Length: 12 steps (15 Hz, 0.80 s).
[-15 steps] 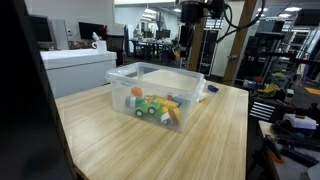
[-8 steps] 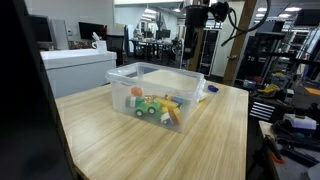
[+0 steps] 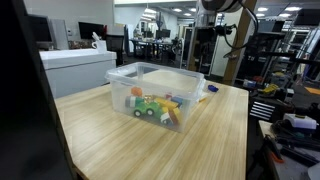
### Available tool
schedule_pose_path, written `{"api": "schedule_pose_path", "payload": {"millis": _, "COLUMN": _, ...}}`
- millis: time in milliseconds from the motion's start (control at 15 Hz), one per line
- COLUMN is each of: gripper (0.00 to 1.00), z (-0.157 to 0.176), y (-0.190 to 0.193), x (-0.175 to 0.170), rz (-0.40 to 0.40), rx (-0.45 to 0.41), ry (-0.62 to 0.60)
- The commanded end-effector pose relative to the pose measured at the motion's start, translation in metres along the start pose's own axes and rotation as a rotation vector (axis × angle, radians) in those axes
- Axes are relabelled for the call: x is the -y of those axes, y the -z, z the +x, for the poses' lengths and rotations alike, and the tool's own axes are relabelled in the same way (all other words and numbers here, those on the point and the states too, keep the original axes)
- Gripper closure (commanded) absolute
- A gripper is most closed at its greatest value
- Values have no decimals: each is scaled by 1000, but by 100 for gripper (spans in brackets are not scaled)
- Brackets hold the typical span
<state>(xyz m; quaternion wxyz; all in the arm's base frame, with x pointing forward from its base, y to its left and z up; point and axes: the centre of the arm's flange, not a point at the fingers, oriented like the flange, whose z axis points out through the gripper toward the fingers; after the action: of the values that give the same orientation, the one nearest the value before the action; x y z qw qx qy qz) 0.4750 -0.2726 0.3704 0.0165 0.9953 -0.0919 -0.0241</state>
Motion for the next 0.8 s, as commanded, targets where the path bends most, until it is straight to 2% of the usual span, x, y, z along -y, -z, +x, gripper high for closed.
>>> {"api": "schedule_pose_path", "payload": {"millis": 0, "gripper": 0, "z": 10, "y": -49, "x": -28, "rz": -55, "rx": 38, "ry": -86}}
{"api": "schedule_pose_path", "payload": {"millis": 267, "gripper": 0, "z": 19, "y": -117, "x": -38, "rz": -93, "rx": 95, "ry": -132}}
{"api": "schedule_pose_path", "payload": {"millis": 533, "gripper": 0, "z": 26, "y": -153, "x": -40, "rz": -111, "rx": 138, "ry": -167}}
{"api": "schedule_pose_path", "payload": {"millis": 600, "gripper": 25, "z": 28, "y": -158, "x": -41, "rz": -114, "rx": 145, "ry": -167}}
{"api": "schedule_pose_path", "payload": {"millis": 667, "gripper": 27, "z": 30, "y": -163, "x": -42, "rz": -118, "rx": 153, "ry": -169}}
{"api": "schedule_pose_path", "payload": {"millis": 733, "gripper": 36, "z": 32, "y": -159, "x": -42, "rz": -122, "rx": 151, "ry": -166}}
